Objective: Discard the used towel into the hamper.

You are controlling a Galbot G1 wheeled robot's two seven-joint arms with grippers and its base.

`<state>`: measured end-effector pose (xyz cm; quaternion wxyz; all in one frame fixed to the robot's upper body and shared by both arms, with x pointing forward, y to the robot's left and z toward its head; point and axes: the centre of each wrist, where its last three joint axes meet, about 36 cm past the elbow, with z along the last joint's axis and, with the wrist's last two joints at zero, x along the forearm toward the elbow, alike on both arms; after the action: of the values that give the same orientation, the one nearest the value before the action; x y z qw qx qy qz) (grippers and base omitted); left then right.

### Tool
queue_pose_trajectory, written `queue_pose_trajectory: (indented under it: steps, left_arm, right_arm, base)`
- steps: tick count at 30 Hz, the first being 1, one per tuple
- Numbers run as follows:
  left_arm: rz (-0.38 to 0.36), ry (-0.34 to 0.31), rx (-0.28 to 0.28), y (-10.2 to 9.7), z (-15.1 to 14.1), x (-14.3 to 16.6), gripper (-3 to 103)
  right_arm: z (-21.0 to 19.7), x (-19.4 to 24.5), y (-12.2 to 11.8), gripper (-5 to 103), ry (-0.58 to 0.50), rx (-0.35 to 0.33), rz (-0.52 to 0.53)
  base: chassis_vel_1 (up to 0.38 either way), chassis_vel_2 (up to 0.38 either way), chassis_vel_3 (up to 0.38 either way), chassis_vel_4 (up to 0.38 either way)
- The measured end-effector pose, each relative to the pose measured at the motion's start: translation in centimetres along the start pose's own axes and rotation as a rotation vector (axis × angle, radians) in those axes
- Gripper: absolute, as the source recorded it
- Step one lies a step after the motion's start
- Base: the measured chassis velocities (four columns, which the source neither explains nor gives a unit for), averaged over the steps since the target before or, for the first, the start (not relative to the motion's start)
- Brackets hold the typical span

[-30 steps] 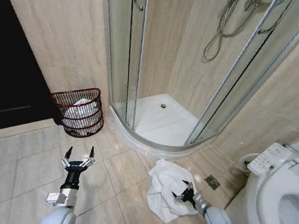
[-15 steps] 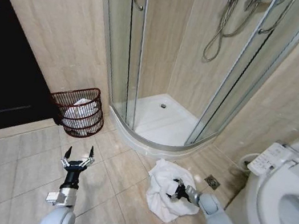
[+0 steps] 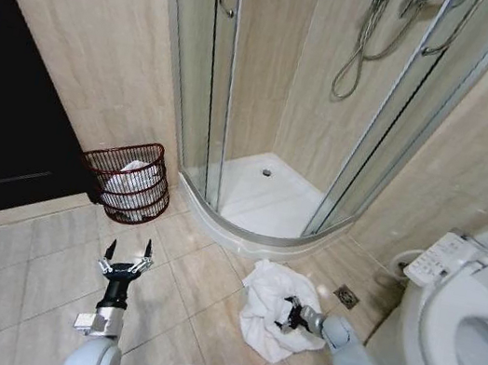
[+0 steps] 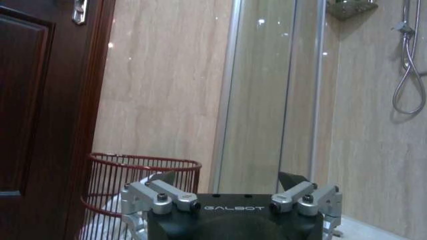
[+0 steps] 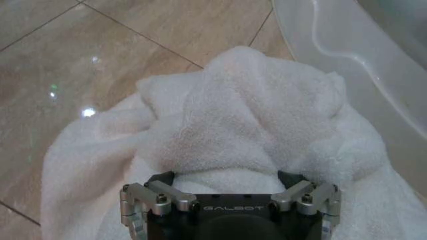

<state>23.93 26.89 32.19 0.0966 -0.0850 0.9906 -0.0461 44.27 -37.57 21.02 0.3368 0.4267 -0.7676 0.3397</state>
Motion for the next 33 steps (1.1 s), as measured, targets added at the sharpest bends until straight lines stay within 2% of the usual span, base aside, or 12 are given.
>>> queue_pose_trajectory:
  steps: [3, 4, 6, 9, 10, 13, 14, 21, 24, 25, 27, 33]
  left_arm:
    - [0.002, -0.001, -0.002, 0.1, 0.0, 0.0, 100]
    - [0.002, -0.003, -0.004, 0.2, -0.1, -0.1, 100]
    - [0.002, -0.004, -0.004, 0.2, -0.1, -0.1, 100]
    - [0.002, -0.007, -0.004, 0.2, -0.3, -0.1, 100]
    - [0.002, -0.007, -0.004, 0.2, -0.3, -0.1, 100]
    - [0.003, -0.013, -0.003, 0.2, -0.4, -0.2, 100]
    - [0.003, -0.013, -0.003, 0.2, -0.4, -0.2, 100]
    - [0.004, -0.015, -0.002, 0.1, -0.5, -0.3, 100]
    - [0.005, -0.015, -0.001, 0.0, -0.6, -0.2, 100]
    - [0.005, -0.015, -0.001, 0.0, -0.6, -0.2, 100]
    - [0.007, -0.016, -0.001, -0.1, -0.7, -0.2, 100]
    - [0.01, -0.017, -0.003, -0.1, -0.9, -0.3, 100]
  right_arm:
    - [0.1, -0.3, 0.3, 103, -0.005, -0.008, -0.001]
    - [0.2, -0.5, 0.5, 96, -0.013, -0.015, 0.004]
    - [0.2, -0.6, 0.6, 96, -0.019, -0.021, 0.009]
    - [0.0, -0.8, 0.6, 83, -0.027, -0.03, 0.022]
    - [0.0, -0.8, 0.6, 83, -0.027, -0.03, 0.022]
    - [0.2, -0.7, 0.5, 66, -0.027, -0.039, 0.029]
    - [0.2, -0.7, 0.5, 66, -0.027, -0.039, 0.029]
    - [0.9, -0.5, 0.5, 45, -0.027, -0.059, 0.04]
    - [1.0, -0.5, 0.6, 28, -0.034, -0.067, 0.046]
    - [1.0, -0.5, 0.6, 28, -0.034, -0.067, 0.046]
    - [1.0, -0.5, 0.7, 19, -0.038, -0.07, 0.056]
    - [0.9, -0.5, 0.8, 11, -0.044, -0.075, 0.083]
  base:
    - [0.0, 0.0, 0.0, 0.0]
    - [0.0, 0.0, 0.0, 0.0]
    - [0.0, 0.0, 0.0, 0.0]
    - [0.0, 0.0, 0.0, 0.0]
    - [0.0, 0.0, 0.0, 0.0]
    - [0.0, 0.0, 0.0, 0.0]
    - [0.0, 0.0, 0.0, 0.0]
    - [0.0, 0.0, 0.0, 0.0]
    - [0.0, 0.0, 0.0, 0.0]
    - [0.0, 0.0, 0.0, 0.0]
    - [0.0, 0.0, 0.0, 0.0]
    - [0.0, 0.0, 0.0, 0.0]
